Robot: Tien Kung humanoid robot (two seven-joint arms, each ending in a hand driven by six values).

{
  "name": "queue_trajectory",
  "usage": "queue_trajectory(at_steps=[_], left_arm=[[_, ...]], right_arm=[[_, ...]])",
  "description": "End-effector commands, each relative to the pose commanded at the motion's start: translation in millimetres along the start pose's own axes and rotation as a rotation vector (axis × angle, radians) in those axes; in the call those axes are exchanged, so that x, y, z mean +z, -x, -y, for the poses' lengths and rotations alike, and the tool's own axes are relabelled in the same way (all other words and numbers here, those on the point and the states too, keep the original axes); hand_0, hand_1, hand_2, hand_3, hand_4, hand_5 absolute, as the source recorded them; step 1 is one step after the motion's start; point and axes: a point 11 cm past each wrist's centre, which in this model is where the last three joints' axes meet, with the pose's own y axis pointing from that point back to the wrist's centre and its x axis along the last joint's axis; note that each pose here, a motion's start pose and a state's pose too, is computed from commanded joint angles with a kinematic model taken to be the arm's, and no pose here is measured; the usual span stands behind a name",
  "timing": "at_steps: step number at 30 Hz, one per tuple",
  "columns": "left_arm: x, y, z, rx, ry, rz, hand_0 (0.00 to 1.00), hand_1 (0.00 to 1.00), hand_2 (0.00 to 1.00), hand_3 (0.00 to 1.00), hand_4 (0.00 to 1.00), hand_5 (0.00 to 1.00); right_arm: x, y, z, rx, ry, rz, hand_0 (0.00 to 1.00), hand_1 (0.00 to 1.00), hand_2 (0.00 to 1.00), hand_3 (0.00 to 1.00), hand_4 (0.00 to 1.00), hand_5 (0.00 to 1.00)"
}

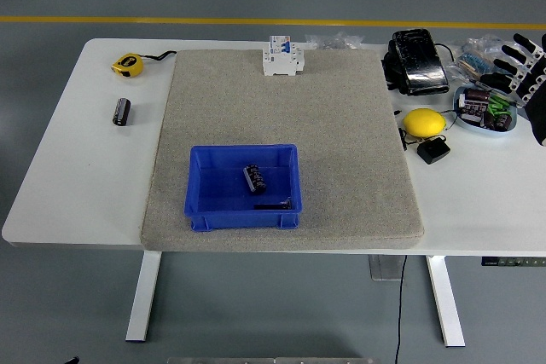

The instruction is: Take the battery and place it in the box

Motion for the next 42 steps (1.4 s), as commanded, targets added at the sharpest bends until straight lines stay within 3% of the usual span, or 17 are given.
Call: queue_trajectory(at_steps=[16,42], left_arm=[[7.3,1.3,-0.4,-0.003,0.015,-0.002,0.702,0.634,0.752,0.713,0.727,0.541],[2.0,-1.8,0.8,-0.006,0.003,0.048,0.701,0.653,0.762,0.717,0.727,0.542]], right_arm=[[-4,-0.3,1.5,0.014,-0.018,-0.010,0.817,0.815,0.837,0.863,0.998,0.998],[10,1.4,-7.4,0.035,-0.006,0.031,0.814,0.811,0.835,0.862,0.998,0.998]])
